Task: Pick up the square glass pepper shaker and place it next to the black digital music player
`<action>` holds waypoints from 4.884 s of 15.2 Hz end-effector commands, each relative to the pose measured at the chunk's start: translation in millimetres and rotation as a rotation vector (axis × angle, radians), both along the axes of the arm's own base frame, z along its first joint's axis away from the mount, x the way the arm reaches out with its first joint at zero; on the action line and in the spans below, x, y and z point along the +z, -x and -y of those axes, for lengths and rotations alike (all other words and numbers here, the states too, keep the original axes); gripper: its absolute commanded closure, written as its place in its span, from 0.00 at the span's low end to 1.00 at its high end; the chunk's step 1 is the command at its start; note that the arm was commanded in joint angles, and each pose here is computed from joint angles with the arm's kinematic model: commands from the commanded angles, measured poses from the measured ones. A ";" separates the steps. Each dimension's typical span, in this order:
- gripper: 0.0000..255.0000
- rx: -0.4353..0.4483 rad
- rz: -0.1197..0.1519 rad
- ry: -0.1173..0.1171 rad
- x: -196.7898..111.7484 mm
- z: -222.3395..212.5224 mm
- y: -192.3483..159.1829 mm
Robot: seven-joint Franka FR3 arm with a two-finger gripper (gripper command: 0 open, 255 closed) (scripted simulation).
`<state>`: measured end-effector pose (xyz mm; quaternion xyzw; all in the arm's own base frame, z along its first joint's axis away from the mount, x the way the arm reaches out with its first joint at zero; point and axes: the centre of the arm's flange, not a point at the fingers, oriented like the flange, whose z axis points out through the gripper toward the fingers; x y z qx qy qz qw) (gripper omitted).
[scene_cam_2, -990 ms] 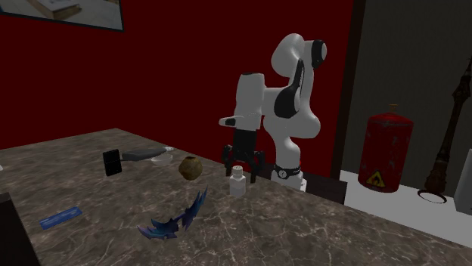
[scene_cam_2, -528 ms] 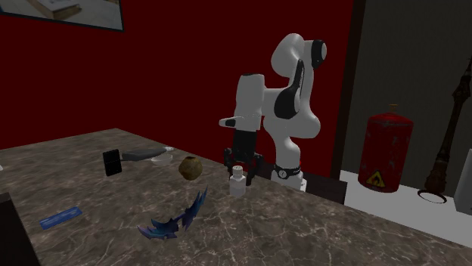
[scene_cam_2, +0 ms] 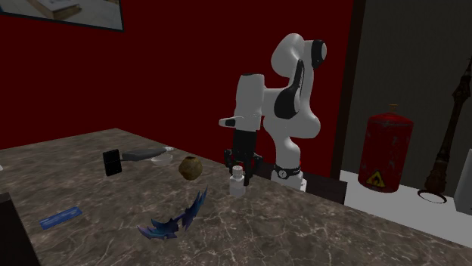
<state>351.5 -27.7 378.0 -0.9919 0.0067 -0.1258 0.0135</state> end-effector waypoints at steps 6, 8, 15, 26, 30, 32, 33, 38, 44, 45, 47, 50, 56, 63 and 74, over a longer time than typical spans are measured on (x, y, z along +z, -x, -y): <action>1.00 0.001 -0.001 0.000 26.0 -0.3 0.3; 1.00 0.001 -0.001 0.000 36.6 -0.3 0.3; 1.00 0.001 -0.001 0.000 73.6 -0.3 0.3; 1.00 0.001 -0.001 0.000 131.6 -0.3 0.3; 1.00 0.001 -0.001 0.000 152.8 -0.3 0.3; 1.00 0.001 -0.001 0.000 163.3 -0.3 0.3; 1.00 0.001 -0.001 0.000 168.6 -0.3 0.3; 1.00 0.001 -0.001 0.000 169.7 43.7 -28.8; 1.00 0.001 -0.001 0.000 169.8 109.7 -72.6; 1.00 0.001 -0.001 0.000 169.8 120.7 -79.9; 1.00 0.001 -0.001 0.000 169.8 142.7 -94.5; 1.00 0.001 -0.001 0.000 169.9 175.7 -116.4; 1.00 0.001 -0.001 0.000 170.0 241.7 -160.2; 1.00 0.001 -0.001 0.000 170.1 318.7 -211.2; 1.00 0.001 -0.001 0.000 117.3 338.4 -224.3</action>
